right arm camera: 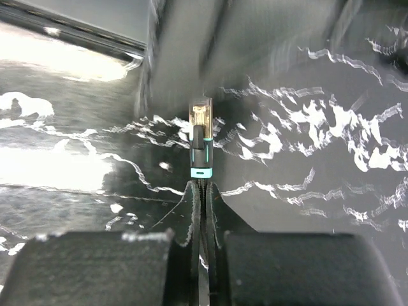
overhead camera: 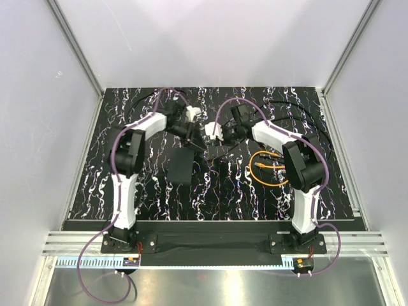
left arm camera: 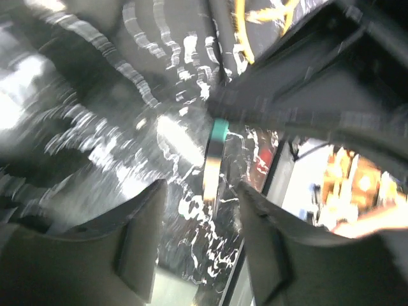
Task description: Insert the plug into the switch port
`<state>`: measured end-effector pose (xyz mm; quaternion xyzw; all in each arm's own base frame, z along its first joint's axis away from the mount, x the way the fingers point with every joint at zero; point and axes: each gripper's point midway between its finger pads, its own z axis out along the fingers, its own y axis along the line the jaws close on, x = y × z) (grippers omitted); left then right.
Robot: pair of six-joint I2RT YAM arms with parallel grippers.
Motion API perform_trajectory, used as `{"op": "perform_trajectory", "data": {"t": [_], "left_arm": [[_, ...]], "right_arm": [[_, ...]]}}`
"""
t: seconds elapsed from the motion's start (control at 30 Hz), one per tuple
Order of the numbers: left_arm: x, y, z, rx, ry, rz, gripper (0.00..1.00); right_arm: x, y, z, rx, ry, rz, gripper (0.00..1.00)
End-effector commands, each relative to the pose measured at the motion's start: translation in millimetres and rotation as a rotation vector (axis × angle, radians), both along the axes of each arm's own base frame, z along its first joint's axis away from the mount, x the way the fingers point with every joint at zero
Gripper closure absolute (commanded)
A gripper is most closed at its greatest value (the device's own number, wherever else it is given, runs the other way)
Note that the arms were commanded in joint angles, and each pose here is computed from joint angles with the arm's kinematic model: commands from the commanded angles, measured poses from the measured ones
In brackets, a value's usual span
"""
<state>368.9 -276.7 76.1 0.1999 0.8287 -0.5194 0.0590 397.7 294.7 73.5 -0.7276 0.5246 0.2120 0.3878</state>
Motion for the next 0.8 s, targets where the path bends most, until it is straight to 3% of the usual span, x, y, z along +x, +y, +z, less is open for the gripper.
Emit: {"op": "perform_trajectory", "data": {"t": [0.0, 0.13, 0.33, 0.77], "left_arm": [[54.5, 41.1, 60.8, 0.026, -0.251, 0.209, 0.44], [69.0, 97.1, 65.6, 0.149, -0.306, 0.412, 0.4], [53.4, 132.9, 36.4, 0.341, -0.258, 0.511, 0.36], [39.5, 142.5, -19.6, 0.425, -0.103, 0.63, 0.46]], "right_arm": [[16.2, -0.2, -5.7, -0.089, 0.05, -0.142, 1.0], [26.3, 0.2, -14.0, -0.167, 0.105, -0.263, 1.0], [11.0, 12.1, -31.6, -0.211, 0.141, -0.286, 1.0], [-13.0, 24.3, -42.6, -0.238, 0.221, -0.275, 1.0]]}}
